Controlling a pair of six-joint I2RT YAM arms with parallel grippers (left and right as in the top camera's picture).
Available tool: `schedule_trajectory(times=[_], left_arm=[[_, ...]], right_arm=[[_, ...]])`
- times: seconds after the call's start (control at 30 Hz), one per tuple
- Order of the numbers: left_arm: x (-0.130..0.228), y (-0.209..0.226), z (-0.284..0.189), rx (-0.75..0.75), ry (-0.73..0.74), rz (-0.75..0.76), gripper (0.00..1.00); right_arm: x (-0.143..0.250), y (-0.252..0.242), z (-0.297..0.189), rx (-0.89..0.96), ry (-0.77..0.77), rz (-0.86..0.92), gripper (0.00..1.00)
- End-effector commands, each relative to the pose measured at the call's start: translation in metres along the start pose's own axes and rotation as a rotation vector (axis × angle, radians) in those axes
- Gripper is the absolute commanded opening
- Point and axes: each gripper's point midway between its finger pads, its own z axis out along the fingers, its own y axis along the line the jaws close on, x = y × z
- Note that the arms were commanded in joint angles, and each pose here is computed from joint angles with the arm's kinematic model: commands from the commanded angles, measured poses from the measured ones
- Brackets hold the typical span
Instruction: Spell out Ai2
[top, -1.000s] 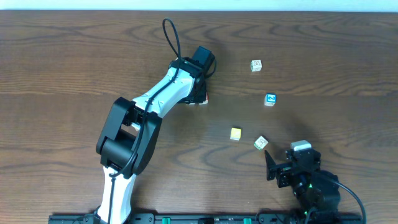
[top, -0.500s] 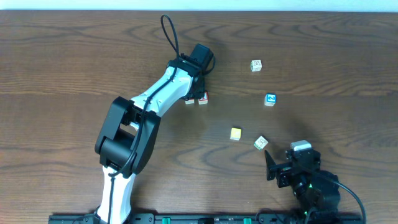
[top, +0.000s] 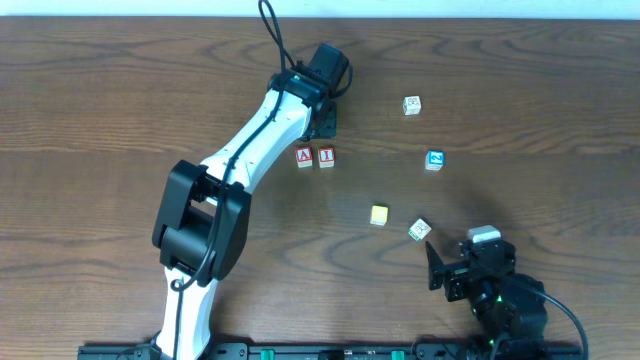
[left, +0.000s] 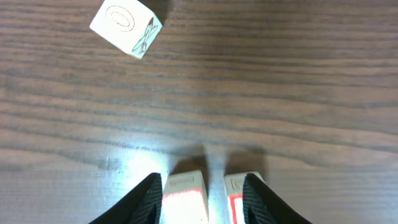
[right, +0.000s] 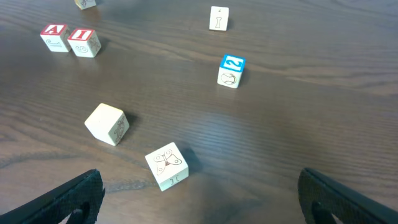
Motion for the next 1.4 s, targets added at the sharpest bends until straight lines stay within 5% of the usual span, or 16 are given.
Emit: schedule_trajectory(times=[0.0,0.13,0.43,0.47,0.57,0.7,0.83,1.1,1.37], left_arm=[[-0.017,0.009,-0.040,0.039,-0.050,-0.093,0.34],[-0.029,0.029,-0.074,0.073,-0.089,-0.147,0.06],[-0.032,0.095,-0.112,0.024,-0.097,-0.259,0.06],[-0.030,0.101,-0.111,0.015,-0.087,-0.270,0.08],[-0.028,0.118,-0.109,-0.005,-0.069,-0.304,0.59],[-0.032,0.139,-0.109,-0.020,-0.073,-0.349,0.84],[-0.036,0.150,-0.109,-0.023,-0.084,-0.373,0.89],[-0.056,0.148,-0.111,0.003,-0.163,-0.377,0.96],[-0.094,0.143,-0.121,0.054,-0.318,-0.372,0.97]], right_arm=[[0.005,0.000,0.002,-0.001,0.009,0.007,0.99],[0.005,0.000,0.002,-0.002,0.009,0.007,0.99],[0.005,0.000,0.002,-0.001,0.009,0.006,0.99],[0.005,0.000,0.002,-0.002,0.009,0.007,0.99],[-0.016,0.003,0.001,-0.025,-0.075,0.032,0.99],[-0.078,0.044,-0.018,-0.360,-0.253,0.544,0.99],[-0.100,0.050,-0.029,-0.484,-0.266,0.855,0.99],[-0.131,0.027,-0.032,-0.417,-0.426,0.855,0.99],[-0.158,0.014,0.019,-0.290,-0.096,0.649,0.99]])
